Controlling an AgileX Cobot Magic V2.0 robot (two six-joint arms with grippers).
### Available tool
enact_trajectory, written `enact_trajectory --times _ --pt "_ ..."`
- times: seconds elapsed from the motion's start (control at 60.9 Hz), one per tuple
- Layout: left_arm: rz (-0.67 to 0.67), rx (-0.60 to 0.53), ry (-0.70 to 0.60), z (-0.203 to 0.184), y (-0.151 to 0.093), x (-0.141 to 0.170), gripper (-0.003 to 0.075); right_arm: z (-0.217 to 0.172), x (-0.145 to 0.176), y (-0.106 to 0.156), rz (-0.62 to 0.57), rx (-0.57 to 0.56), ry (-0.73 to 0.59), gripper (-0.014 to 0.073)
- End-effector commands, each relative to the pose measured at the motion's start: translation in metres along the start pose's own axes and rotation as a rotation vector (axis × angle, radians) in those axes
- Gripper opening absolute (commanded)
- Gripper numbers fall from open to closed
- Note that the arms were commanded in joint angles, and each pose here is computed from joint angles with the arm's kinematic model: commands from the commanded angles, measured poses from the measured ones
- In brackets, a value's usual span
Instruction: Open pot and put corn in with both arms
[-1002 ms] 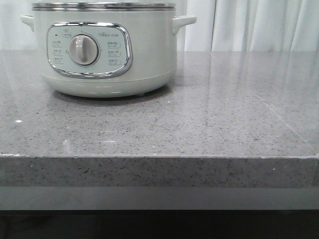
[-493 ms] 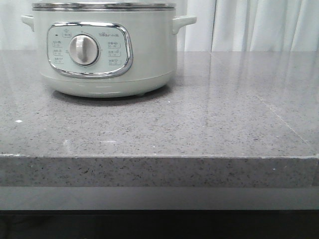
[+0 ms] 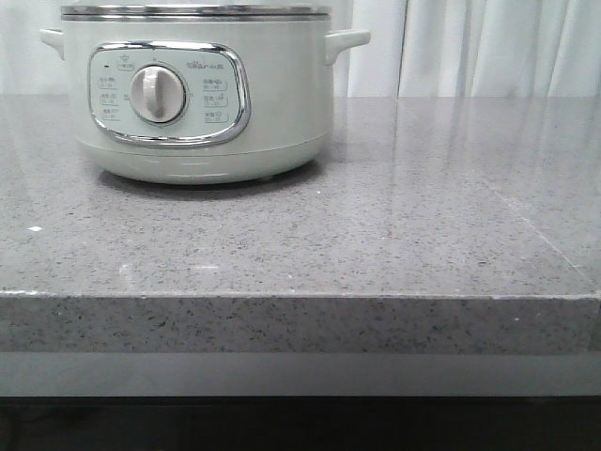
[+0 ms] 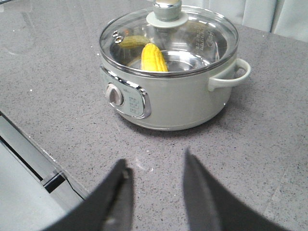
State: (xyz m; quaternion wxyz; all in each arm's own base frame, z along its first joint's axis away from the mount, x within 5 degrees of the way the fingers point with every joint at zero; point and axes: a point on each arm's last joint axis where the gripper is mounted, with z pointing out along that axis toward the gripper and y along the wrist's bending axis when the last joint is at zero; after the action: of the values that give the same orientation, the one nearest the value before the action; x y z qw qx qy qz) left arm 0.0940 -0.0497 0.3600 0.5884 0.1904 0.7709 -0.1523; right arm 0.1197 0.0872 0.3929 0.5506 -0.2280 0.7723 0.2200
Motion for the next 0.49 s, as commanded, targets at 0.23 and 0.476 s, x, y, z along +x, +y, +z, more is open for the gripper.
enact_trajectory --times 0.23,0.476 --pt "-0.006 0.0 -0.116 -0.0039 -0.0002 -0.0163 -0.002 -0.005 -0.0138 0.0002 -0.003 0.004 -0.102 -0.0067" --pt "-0.006 0.0 -0.116 -0.0039 -0.0002 -0.0163 -0.002 -0.005 -0.0138 0.0002 -0.003 0.004 -0.102 -0.0067"
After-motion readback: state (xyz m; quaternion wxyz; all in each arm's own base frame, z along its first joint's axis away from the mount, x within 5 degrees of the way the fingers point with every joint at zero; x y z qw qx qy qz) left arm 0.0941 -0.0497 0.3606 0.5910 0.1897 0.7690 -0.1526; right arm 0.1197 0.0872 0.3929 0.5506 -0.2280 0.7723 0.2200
